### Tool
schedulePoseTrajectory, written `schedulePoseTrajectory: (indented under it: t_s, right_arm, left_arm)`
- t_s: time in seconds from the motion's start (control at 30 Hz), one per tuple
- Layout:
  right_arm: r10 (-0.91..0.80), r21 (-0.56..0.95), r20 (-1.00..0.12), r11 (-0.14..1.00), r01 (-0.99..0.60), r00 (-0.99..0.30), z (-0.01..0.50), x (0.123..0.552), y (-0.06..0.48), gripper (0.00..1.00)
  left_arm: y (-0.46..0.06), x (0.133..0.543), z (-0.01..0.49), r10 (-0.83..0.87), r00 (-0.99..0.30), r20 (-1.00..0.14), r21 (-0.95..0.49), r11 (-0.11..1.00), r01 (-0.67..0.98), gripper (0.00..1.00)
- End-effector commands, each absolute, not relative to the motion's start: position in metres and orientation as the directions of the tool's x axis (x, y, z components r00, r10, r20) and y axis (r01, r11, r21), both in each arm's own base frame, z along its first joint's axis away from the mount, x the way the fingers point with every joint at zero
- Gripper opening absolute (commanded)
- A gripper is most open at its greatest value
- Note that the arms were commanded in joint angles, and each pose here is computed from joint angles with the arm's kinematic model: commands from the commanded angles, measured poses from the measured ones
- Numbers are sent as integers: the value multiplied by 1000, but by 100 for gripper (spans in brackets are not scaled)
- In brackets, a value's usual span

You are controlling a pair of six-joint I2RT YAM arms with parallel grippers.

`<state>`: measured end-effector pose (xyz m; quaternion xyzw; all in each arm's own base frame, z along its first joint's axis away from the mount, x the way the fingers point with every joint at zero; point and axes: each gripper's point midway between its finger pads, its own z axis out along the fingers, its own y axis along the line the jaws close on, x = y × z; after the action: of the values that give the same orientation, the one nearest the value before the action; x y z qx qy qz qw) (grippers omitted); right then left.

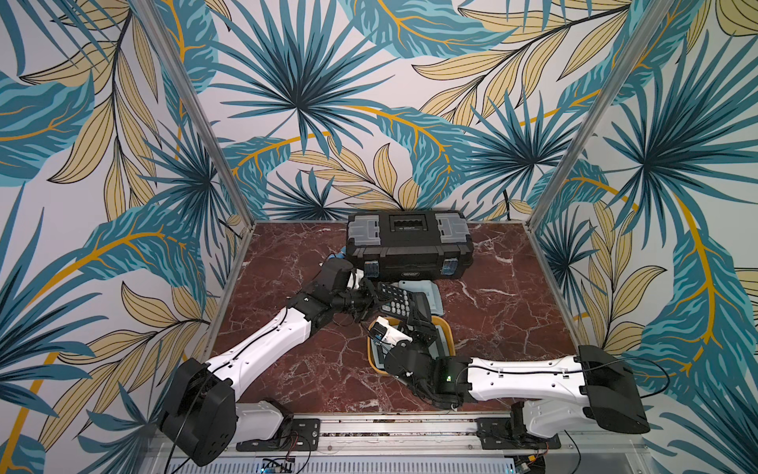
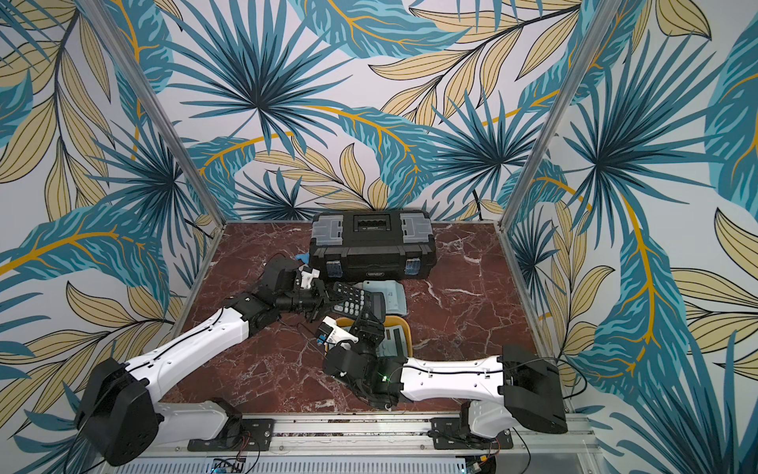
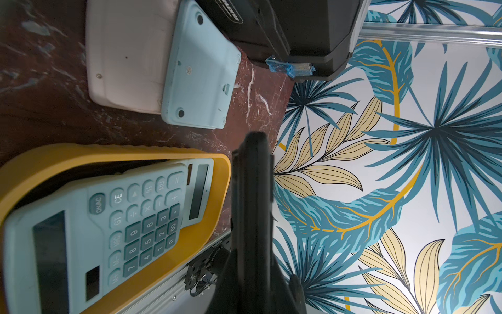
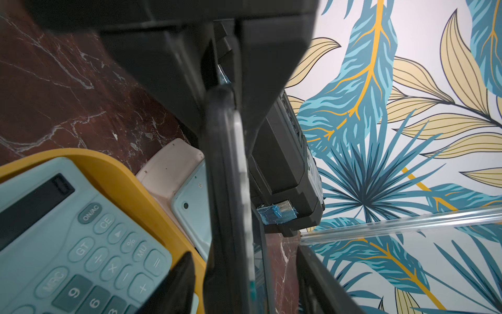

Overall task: Put the calculator in the storage box
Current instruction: Pick up the calculator at the center of the board.

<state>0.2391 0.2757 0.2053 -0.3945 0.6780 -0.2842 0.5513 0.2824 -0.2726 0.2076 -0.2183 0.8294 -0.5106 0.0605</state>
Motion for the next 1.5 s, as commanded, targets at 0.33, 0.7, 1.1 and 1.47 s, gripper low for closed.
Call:
schedulePoseTrajectory:
  t_s: [0.33,0.7,1.1,1.47]
  right_arm:
    - [-614,-493,-749,767,-410,-250,211,221,236,99]
    - [-159,110,-818,900,-421,-553,231,233,185,99]
    - [215,759,-480,589,-279,-851,245,258,192,99]
    - [308,906,-329,370,-206,-893,248,296,200,79]
  left_arm:
    - [-241,315,243,-500,-864,-64,-898,407,-170,2]
    - [-243,312,262,-438,-869,-231,-927,370,60,1]
    - [-260,297,267,-354,-888,-294,-953,179,244,2]
    - [-255,282,261,-370,-896,-247,-969,115,219,2]
